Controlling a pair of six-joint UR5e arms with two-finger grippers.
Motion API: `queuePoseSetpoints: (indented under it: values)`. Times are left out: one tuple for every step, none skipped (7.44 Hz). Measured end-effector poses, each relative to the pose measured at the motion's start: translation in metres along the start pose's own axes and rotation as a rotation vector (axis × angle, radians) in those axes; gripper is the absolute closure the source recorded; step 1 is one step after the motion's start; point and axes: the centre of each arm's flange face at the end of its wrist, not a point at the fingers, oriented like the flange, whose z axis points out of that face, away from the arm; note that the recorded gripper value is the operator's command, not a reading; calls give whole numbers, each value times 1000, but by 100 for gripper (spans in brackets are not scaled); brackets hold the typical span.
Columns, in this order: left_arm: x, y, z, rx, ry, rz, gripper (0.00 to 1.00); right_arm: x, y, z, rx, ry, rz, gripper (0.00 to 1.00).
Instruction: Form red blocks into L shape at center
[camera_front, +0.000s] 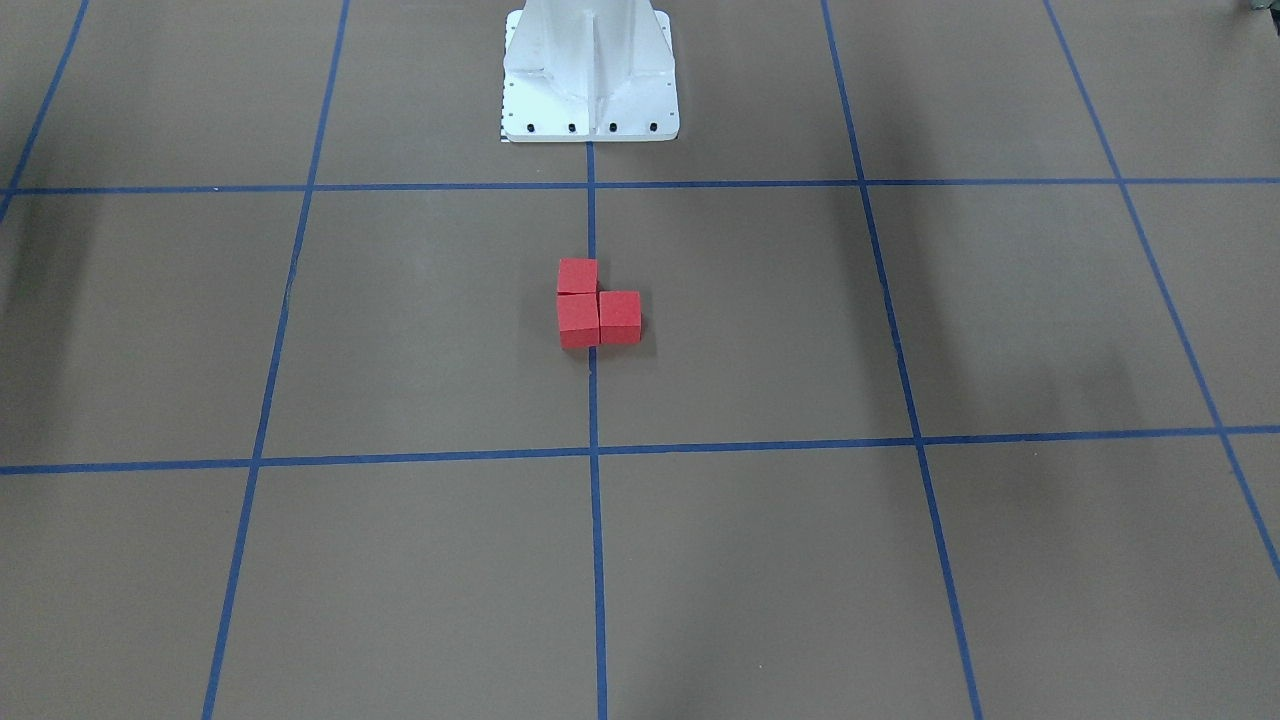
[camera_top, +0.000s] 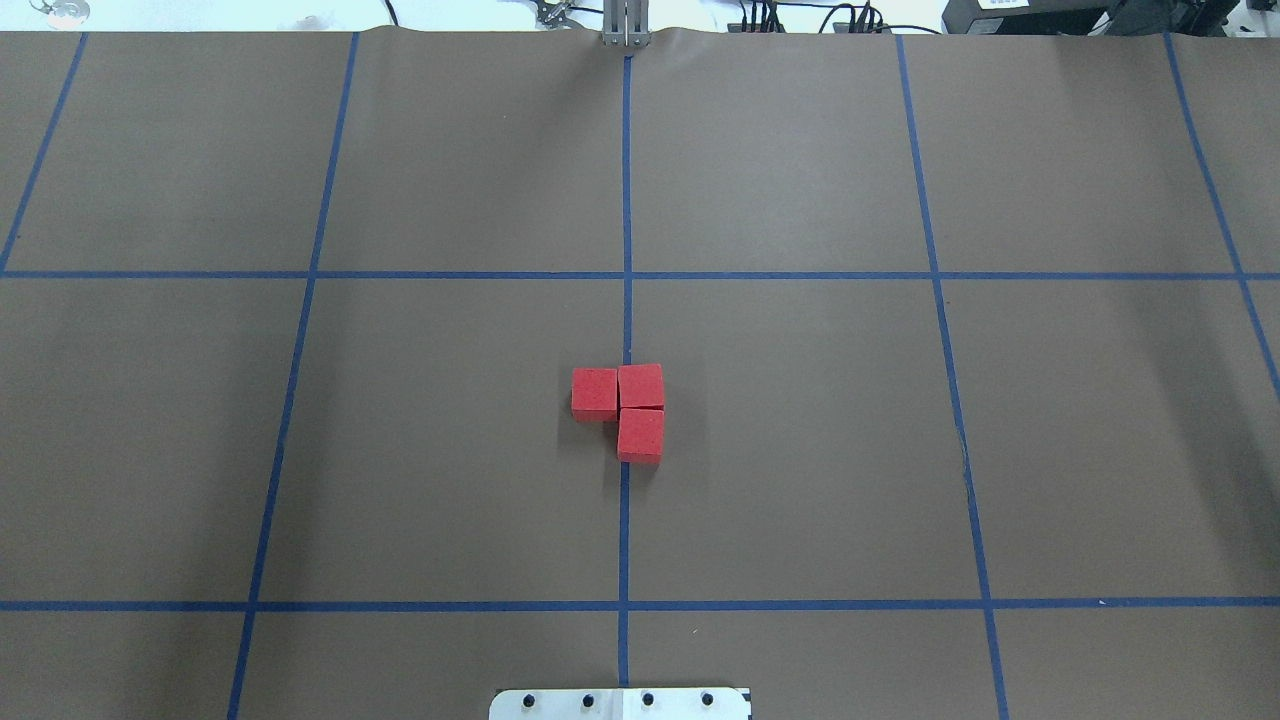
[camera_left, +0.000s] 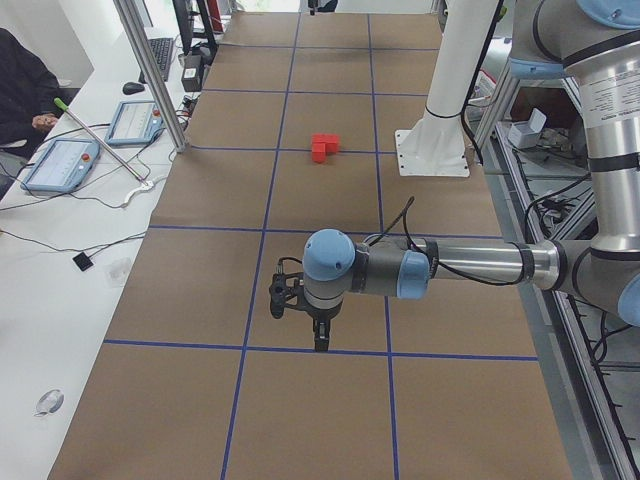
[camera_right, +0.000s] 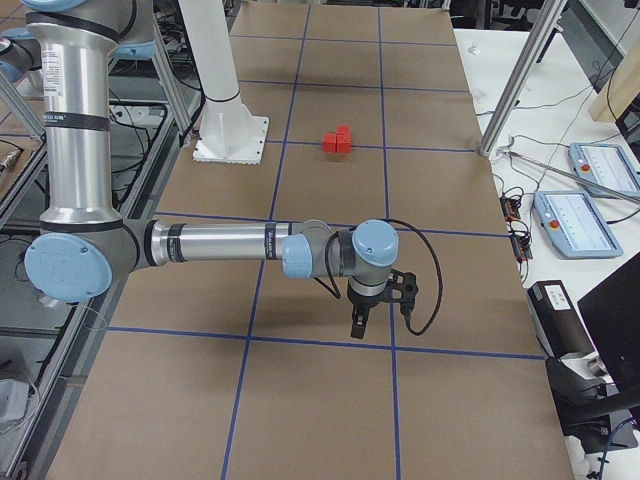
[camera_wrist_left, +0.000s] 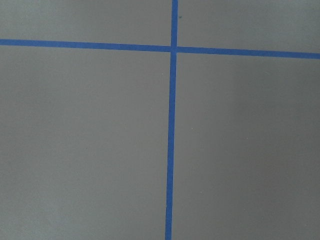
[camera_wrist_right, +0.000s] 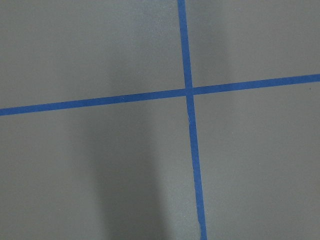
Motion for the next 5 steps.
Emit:
queuePoseSetpoints:
  values:
    - [0, 0, 0, 0, 1, 0, 0, 1, 1, 0, 3, 11, -3, 0]
    - [1, 0, -1, 1, -1, 0, 0, 4, 3, 1, 2, 20, -3, 0]
    - [1, 0, -1, 1, -1, -1, 0, 6, 5, 3, 0, 25, -3, 0]
    - [0, 0, 0, 1, -2, -2, 0, 8, 6, 4, -2, 27, -4, 0]
    - [-1, 0, 0, 0, -3, -2, 0, 8, 6, 4, -3, 27, -6, 0]
